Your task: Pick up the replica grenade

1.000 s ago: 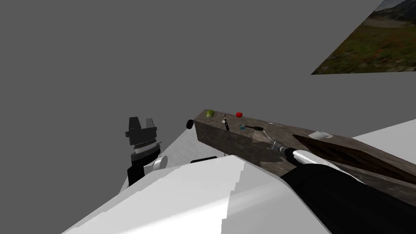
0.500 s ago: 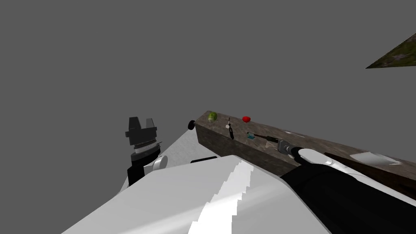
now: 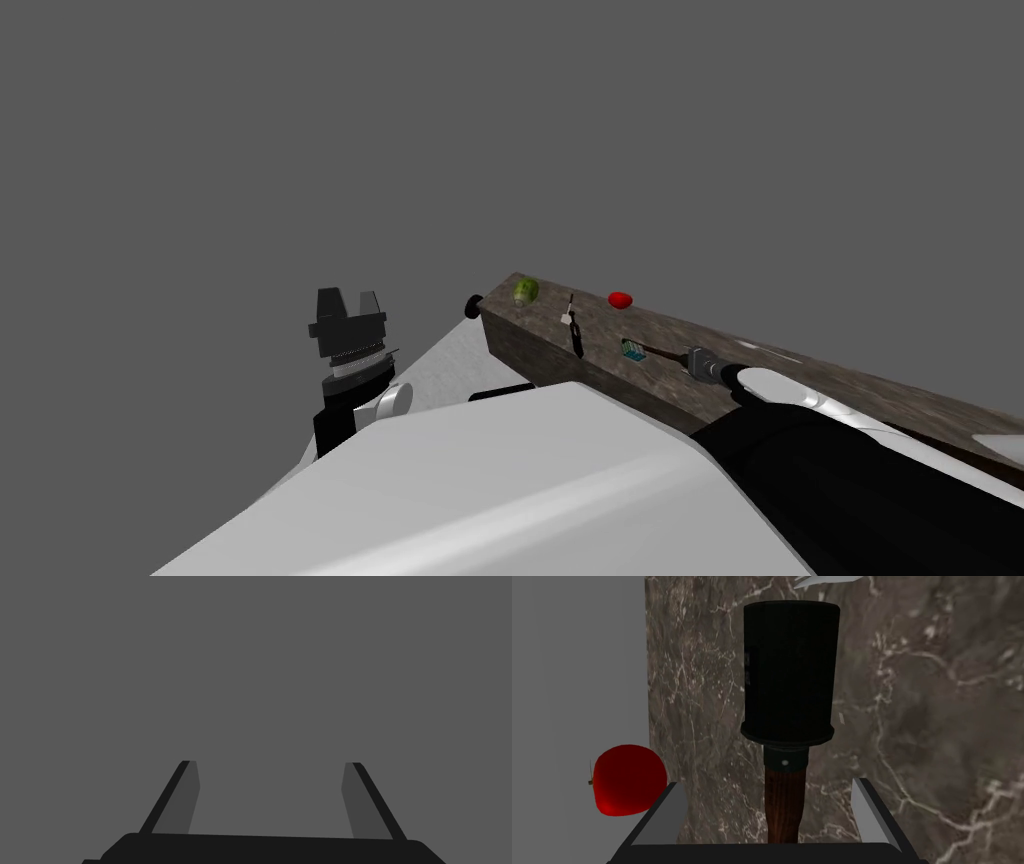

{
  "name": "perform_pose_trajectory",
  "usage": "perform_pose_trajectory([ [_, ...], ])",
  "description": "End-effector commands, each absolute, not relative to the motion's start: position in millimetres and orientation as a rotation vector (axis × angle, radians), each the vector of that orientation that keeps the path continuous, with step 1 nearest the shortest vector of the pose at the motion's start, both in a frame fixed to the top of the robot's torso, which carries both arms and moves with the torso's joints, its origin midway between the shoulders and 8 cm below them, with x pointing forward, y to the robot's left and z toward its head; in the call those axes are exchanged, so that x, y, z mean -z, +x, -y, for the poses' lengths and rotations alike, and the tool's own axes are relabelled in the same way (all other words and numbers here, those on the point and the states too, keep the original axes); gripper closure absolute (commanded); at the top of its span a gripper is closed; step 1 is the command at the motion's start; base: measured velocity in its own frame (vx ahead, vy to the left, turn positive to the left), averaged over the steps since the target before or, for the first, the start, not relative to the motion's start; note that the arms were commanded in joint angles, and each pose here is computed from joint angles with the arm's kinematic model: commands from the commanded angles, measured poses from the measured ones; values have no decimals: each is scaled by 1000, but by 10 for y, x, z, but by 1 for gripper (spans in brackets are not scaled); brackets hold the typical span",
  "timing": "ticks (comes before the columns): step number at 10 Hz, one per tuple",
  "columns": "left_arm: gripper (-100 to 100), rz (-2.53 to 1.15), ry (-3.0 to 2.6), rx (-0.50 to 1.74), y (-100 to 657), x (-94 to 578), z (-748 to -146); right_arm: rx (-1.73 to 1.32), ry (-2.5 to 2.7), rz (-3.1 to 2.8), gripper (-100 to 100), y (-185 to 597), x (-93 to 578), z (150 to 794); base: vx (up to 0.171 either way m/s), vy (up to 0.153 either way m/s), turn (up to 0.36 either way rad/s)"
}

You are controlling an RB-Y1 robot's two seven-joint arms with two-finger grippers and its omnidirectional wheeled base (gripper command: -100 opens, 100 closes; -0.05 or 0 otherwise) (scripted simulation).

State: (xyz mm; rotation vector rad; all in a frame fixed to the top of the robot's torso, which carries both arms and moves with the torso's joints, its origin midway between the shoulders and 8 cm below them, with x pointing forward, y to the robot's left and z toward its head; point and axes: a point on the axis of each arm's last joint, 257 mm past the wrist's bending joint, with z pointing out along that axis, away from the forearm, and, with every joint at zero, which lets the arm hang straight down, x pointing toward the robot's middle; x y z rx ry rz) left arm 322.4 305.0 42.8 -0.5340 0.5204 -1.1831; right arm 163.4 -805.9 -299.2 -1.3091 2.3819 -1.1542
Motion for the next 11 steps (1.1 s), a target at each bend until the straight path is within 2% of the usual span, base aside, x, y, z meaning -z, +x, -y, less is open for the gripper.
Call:
perform_pose_trajectory([
  [1,0,-520,-534,1183,3224,-428,-3050,1153,-1277,-2398,-100,1616,3003,8070,-39,-19,64],
  [11,0,-520,-534,1183,3224,-428,-3050,1172,-1202,-2467,-100,1469,3074,8122,-37,-15,63],
])
